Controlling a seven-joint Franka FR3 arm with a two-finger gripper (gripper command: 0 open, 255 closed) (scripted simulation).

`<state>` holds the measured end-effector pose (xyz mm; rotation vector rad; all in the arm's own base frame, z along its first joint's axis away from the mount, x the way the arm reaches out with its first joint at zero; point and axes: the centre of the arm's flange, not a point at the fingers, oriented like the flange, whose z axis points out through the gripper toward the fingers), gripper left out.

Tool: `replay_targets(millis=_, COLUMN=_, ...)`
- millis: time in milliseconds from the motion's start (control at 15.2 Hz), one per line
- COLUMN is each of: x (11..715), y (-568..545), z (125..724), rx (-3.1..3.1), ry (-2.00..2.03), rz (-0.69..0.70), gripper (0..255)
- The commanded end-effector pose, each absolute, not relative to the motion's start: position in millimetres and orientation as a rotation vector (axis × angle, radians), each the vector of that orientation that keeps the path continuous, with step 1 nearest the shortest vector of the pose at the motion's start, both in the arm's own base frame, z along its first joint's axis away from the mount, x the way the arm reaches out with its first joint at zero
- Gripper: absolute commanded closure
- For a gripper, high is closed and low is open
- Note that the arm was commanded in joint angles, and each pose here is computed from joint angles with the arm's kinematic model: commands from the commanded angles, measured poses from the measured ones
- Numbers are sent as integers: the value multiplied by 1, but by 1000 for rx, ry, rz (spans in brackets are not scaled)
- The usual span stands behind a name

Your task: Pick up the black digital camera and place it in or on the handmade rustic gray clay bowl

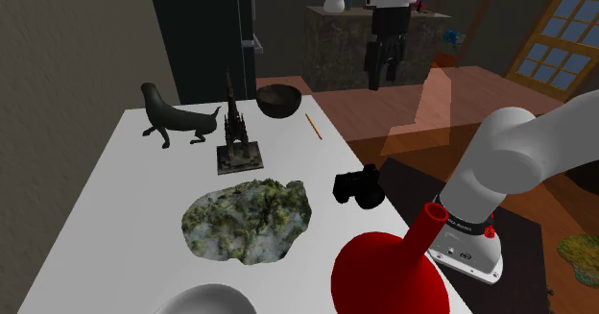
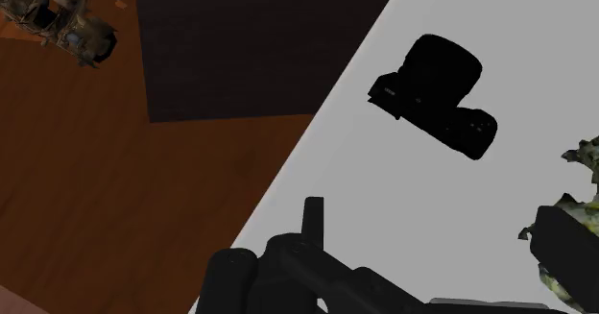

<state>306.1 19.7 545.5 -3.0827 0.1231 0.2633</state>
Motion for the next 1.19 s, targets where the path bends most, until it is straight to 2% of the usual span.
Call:
replay_targets(millis=0, x=306, y=20, z=545, rx=-3083, ry=123, rz=263, gripper=0)
replay_targets(millis=1122, x=288, y=144, z=353, rx=-3082, ry=-701, rz=74, gripper=0)
